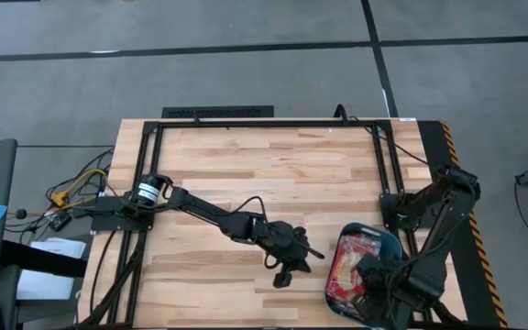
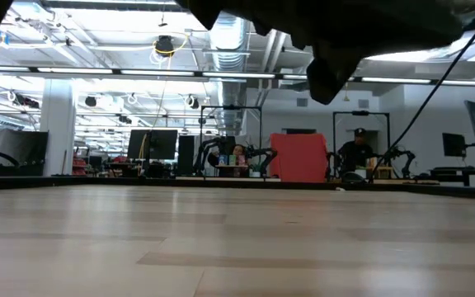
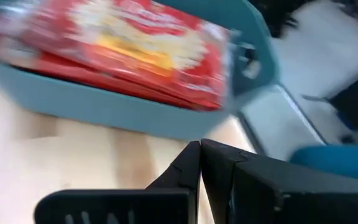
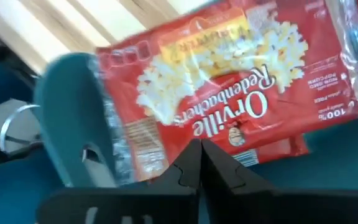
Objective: Sort popcorn bags into baskets
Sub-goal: Return to Home Position
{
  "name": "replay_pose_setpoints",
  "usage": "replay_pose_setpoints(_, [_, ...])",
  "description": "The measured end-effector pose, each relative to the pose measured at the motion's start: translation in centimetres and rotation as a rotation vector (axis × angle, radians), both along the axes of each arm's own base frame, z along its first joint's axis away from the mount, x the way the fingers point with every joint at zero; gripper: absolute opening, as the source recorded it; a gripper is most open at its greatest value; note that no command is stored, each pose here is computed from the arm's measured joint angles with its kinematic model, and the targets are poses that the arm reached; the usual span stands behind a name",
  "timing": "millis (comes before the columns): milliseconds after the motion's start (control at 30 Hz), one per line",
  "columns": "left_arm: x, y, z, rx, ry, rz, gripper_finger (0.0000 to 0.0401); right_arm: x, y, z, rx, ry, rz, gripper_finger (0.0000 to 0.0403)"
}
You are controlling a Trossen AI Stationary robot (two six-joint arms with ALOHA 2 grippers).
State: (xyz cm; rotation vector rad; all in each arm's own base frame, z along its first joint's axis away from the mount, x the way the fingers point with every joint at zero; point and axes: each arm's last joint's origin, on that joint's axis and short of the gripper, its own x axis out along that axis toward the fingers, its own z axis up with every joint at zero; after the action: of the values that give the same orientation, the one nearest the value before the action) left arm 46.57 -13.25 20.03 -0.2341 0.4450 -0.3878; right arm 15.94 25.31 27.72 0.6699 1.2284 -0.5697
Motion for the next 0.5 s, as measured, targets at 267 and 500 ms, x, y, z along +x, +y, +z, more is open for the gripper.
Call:
replay_pose_setpoints(267, [-2.2, 2.8, 6.0, -0.139, 0.003, -0.347, 0.0, 1.3, -0.2, 4.3, -0.403, -0.621, 0.099, 0.002])
replay_pose_setpoints(500, [-10.1, 6.9, 16.9, -0.024, -0.115, -0.365, 0.0, 0.7, -5.4, 11.0, -0.77, -0.923, 0.017, 0.0029])
